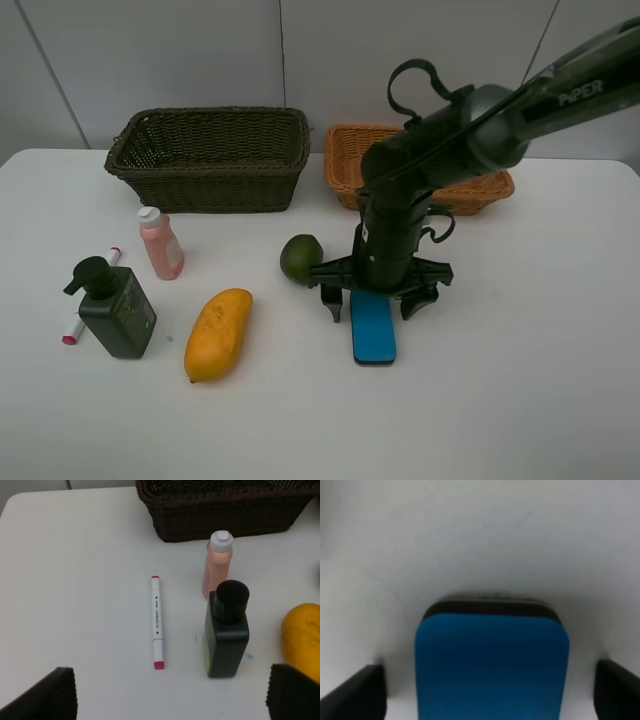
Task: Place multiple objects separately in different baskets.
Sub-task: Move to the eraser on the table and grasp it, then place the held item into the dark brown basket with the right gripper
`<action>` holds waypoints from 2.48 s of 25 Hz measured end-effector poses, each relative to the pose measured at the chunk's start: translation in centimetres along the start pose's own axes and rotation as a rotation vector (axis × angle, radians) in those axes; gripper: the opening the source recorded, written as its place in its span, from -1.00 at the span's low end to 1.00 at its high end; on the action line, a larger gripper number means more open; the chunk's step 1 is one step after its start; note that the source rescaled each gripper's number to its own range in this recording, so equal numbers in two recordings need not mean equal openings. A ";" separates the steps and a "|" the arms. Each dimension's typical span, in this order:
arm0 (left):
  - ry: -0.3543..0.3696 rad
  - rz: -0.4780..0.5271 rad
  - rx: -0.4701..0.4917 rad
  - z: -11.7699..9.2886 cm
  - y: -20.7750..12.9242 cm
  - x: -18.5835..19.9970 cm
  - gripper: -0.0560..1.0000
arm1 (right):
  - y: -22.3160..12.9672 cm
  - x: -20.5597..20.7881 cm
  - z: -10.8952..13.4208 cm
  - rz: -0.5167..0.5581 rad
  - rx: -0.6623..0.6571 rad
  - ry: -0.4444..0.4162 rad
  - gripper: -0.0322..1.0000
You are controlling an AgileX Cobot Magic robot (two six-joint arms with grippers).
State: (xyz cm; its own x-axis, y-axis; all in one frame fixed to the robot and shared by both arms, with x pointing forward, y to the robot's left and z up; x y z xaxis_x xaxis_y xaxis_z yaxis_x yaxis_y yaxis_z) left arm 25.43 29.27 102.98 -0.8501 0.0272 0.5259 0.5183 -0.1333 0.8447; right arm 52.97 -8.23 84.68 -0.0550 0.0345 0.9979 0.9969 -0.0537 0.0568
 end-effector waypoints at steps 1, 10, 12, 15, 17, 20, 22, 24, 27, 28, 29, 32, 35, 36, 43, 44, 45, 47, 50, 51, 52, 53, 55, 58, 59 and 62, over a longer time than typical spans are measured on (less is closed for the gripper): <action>0.000 0.000 0.000 0.0 0.0 0.0 1.00 | 0.0 0.0 0.0 0.001 0.000 0.001 1.00; 0.000 0.000 0.000 0.0 0.0 0.0 1.00 | 0.0 0.0 0.0 0.004 -0.004 0.003 0.13; 0.000 0.000 0.000 0.0 0.0 0.0 1.00 | 0.0 0.0 0.0 0.004 -0.004 0.003 -0.90; 0.000 0.000 0.000 0.0 0.0 0.0 1.00 | -0.1 0.0 0.1 0.006 -0.007 0.005 -0.94; 0.000 0.000 0.000 0.0 0.0 0.0 1.00 | -0.1 0.0 0.1 0.006 -0.007 0.004 -0.94; 0.000 0.000 0.000 0.0 0.0 0.0 1.00 | 0.0 0.0 0.0 0.001 0.000 0.000 -0.94; 0.000 0.000 0.000 0.0 0.0 0.0 1.00 | 0.0 0.0 0.0 -0.001 0.002 0.000 -0.94; 0.000 0.000 0.000 0.0 0.0 0.0 1.00 | 0.0 0.0 0.0 -0.004 0.002 0.002 -0.94; 0.000 0.000 0.000 0.0 0.0 0.0 1.00 | 0.1 0.0 0.0 -0.006 0.004 0.001 -0.94; 0.000 0.000 0.000 0.0 0.0 0.0 1.00 | 0.1 0.0 0.0 -0.006 0.004 0.001 -0.94; 0.000 0.000 0.000 0.0 0.0 0.0 1.00 | 0.1 0.0 0.0 -0.006 0.005 0.001 -0.94; 0.000 0.000 0.000 0.0 0.0 0.0 1.00 | 0.1 0.0 0.0 -0.009 0.007 0.000 -0.94; 0.000 0.000 0.000 0.0 0.0 0.0 1.00 | 0.2 0.4 0.0 -0.020 0.014 0.001 -0.94; 0.000 0.000 0.000 0.0 0.0 0.0 1.00 | 0.2 0.6 0.0 -0.025 0.014 0.004 -0.94; 0.000 0.000 0.000 0.0 0.0 0.0 1.00 | 0.6 2.2 -0.2 -0.070 0.031 0.014 -0.94; 0.000 0.000 0.000 0.0 0.0 0.0 1.00 | 0.7 2.5 -0.3 -0.079 0.037 0.012 -0.94; 0.000 0.000 0.000 0.0 0.0 0.0 1.00 | 0.8 2.8 -0.4 -0.092 0.046 0.010 -0.94; 0.000 0.000 0.000 0.0 0.0 0.0 1.00 | 1.0 3.5 -0.5 -0.119 0.061 0.010 -0.94; 0.000 0.000 0.000 0.0 0.0 0.0 1.00 | 1.5 4.9 -0.5 -0.164 0.088 0.011 -0.94; 0.000 0.000 0.000 0.0 0.0 0.0 1.00 | 1.8 5.3 -0.5 -0.175 0.103 0.004 -0.94; 0.000 0.000 0.000 0.0 0.0 0.0 1.00 | 2.2 5.9 -0.4 -0.190 0.119 0.000 -0.94; 0.000 0.000 0.000 0.0 0.0 0.0 1.00 | 2.7 6.5 -0.2 -0.208 0.137 -0.002 -0.94; 0.000 0.000 0.000 0.0 0.0 0.0 1.00 | 3.7 7.9 0.3 -0.243 0.176 -0.005 -0.94; 0.000 0.000 0.000 0.0 0.0 0.0 1.00 | 5.4 10.5 1.4 -0.328 0.238 0.028 -0.94; 0.000 0.000 0.000 0.0 0.0 0.0 1.00 | 6.0 11.4 1.8 -0.361 0.256 0.046 -0.94; 0.000 0.000 0.000 0.0 0.0 0.0 1.00 | 7.6 13.9 3.2 -0.478 0.308 0.116 -0.94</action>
State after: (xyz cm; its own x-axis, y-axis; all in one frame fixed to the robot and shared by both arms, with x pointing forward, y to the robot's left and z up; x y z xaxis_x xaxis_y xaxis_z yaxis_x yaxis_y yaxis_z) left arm 25.43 29.27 102.98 -0.8501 0.0272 0.5259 0.5183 -0.1333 0.8447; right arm 59.96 -4.95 98.90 -0.4915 -0.1273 0.8615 0.8290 0.2345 0.5076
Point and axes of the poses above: a point on each arm's last joint axis where the gripper is mounted, x pointing back along that axis away from the gripper, z along the wrist's bending axis when the last joint is at zero, y = z × x, the point moved 3 cm from there along -x, pointing out along that axis toward the gripper, and after that the axes turned 4 degrees about -x, right-handed, at the moved point
